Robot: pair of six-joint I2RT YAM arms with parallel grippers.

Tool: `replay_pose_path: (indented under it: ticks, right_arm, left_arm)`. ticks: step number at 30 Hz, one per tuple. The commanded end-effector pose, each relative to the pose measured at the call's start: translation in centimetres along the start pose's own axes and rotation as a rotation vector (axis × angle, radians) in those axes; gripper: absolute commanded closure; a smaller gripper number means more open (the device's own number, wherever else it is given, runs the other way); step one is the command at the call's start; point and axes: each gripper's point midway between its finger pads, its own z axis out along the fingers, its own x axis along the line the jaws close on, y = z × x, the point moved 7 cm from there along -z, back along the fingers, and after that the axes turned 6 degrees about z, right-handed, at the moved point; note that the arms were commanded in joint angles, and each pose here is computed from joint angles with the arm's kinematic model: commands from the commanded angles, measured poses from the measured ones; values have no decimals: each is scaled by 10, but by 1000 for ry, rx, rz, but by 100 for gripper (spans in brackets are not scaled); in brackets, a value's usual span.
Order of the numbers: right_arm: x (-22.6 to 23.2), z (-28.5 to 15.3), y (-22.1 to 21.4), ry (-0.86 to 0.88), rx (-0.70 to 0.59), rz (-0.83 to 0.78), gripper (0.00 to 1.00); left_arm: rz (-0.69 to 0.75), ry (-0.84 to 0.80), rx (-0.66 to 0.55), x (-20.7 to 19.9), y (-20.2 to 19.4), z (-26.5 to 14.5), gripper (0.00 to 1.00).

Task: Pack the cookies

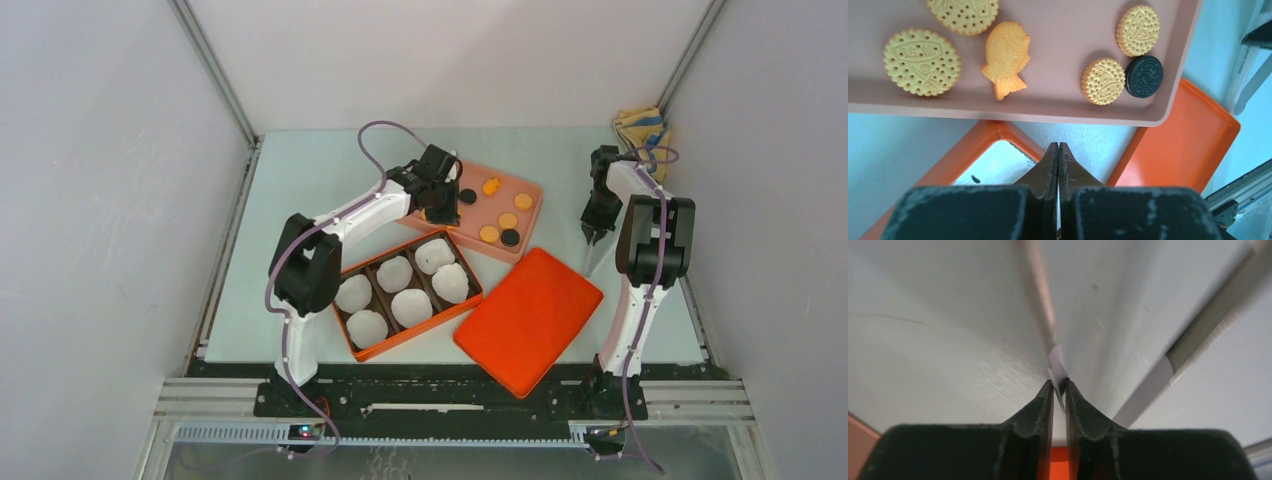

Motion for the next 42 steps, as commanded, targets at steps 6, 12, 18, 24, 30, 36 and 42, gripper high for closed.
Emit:
replay_pose_path:
  ticks: [6,12,18,24,30,36,42]
  right_arm:
    - [70,-26,37,164,-87,-155,89]
    - [116,-38,34,159,-133,-367,90]
    - [117,-39,20,128,-99,-440,82]
    - [103,-48,23,150,-154,-384,43]
    - [97,-82,14,218,-233,-356,42]
    - [85,-87,-7,210,-201,-305,27]
    - [76,-52,-14,215,-89,-222,19]
  left_arm:
    - [17,41,-60,9,7,-25,100]
    - [9,58,-61,15,7,-25,100]
    - [-6,58,-44,20,3,-20,100]
    - [-13,28,-37,17,1,-17,100]
    - [-4,28,-55,17,1,-23,100]
    - [-5,14,-52,16,-1,-25,100]
    - [-1,17,-36,18,-6,-24,100]
